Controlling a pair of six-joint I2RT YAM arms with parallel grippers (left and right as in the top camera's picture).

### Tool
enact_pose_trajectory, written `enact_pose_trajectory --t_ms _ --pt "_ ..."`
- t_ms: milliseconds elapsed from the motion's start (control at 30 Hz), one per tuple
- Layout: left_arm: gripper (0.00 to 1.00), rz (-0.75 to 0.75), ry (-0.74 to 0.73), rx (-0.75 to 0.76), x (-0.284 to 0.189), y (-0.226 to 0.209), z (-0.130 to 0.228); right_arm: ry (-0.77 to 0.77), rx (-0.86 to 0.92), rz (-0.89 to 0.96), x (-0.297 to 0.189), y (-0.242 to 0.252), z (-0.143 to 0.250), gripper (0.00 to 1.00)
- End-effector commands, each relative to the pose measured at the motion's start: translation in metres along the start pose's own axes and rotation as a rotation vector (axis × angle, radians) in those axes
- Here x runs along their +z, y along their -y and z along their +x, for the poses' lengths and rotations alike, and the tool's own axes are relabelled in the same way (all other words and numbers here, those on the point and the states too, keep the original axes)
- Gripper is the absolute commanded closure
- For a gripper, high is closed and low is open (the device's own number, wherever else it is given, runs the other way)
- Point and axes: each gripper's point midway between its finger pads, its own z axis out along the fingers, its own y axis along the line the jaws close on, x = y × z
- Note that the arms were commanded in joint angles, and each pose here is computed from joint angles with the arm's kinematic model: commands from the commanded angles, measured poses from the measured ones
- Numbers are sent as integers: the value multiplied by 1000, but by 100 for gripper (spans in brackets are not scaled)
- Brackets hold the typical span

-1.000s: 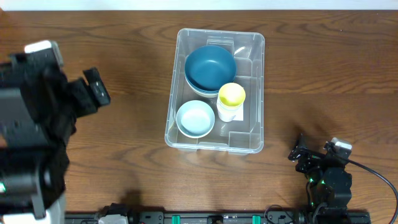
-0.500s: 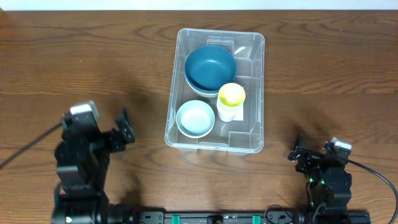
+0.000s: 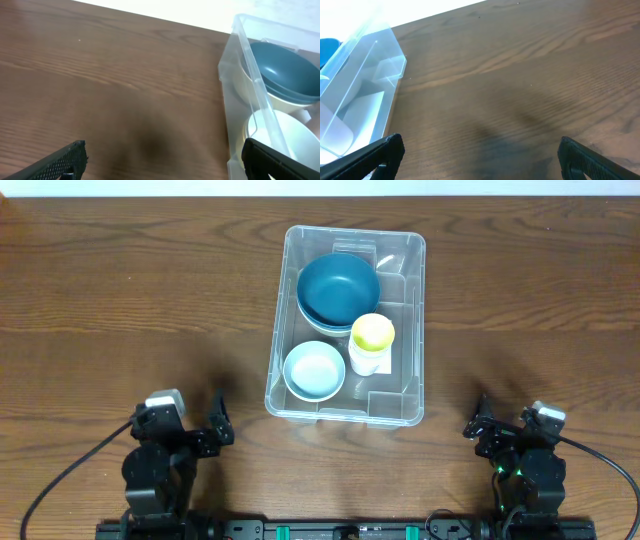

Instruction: Pack container

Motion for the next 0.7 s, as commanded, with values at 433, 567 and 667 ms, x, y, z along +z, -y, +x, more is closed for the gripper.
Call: enact_pose_trajectory --t_ms 433,567,667 --pt "2 42 1 -7 12 0 33 5 16 4 0 1 0 1" --pt "2 41 -7 -14 17 -2 40 5 16 4 0 1 0 1" --pt "2 41 -6 -14 17 -2 41 5 16 3 0 1 0 1"
